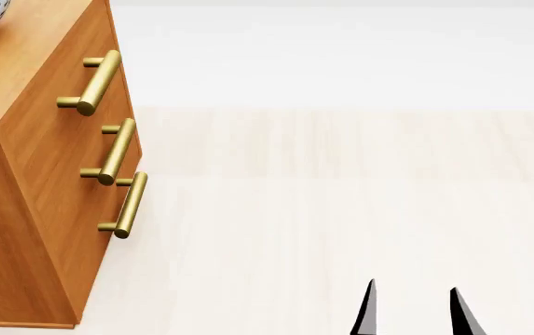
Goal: Put the bowl on top of the cabinet.
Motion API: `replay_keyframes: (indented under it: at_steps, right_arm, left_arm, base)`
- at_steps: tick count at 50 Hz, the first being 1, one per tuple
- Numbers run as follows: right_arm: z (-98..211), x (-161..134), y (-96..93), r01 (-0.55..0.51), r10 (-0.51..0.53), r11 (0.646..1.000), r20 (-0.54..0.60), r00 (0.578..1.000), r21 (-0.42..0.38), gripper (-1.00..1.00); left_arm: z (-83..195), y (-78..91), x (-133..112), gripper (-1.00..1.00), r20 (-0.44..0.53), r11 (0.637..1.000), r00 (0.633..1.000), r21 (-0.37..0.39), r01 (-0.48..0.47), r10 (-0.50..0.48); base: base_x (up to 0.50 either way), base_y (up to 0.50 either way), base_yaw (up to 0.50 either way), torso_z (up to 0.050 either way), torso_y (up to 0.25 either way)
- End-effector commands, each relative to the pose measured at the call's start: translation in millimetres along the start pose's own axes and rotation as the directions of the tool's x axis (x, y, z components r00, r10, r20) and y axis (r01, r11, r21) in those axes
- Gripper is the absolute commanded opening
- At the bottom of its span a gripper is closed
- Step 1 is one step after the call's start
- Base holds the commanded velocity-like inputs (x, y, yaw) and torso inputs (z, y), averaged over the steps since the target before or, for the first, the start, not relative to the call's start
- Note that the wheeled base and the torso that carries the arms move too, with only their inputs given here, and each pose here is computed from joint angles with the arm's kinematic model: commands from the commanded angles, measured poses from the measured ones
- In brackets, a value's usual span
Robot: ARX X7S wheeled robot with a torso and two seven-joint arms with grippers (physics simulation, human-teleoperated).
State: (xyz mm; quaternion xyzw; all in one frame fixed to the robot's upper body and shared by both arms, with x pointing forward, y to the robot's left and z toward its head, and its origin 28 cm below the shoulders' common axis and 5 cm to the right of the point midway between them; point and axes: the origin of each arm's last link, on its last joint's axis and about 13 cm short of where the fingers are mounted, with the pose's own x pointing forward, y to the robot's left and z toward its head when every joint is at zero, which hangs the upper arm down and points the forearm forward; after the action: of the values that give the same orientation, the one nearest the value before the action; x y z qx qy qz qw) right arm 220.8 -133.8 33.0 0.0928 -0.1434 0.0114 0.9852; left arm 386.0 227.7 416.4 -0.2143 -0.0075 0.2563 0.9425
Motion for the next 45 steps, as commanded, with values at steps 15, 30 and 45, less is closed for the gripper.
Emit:
replay_keyframes:
  at_steps: [15,30,45]
  right_arm:
    - [-1.5,2.0,-0.3,0.001,-0.001,1.000,-0.007,1.000,0.002,1.00]
    - [-2.2,2.8,0.6,-0.002,0.002,1.000,-0.010,1.000,-0.002,1.00]
    - [-1.4,2.2,-0.1,0.001,-0.001,1.000,-0.007,1.000,-0.001,1.00]
  left_arm:
    - [-15.7,-22.2,-42.0,1.00,0.097,0.976,0.984,0.174,0.134,-0.153]
    - [-34.9,-24.5,-73.6,1.00,0.114,0.933,0.953,0.267,0.242,-0.280]
    - [-51.1,-31.6,-114.3,1.00,0.100,0.857,0.896,0.354,0.375,-0.433]
  base:
    - [0.00,0.00,0.00,0.000,0.000]
    - [0.00,0.00,0.00,0.000,0.000]
    - [0.00,0.00,0.00,0.000,0.000]
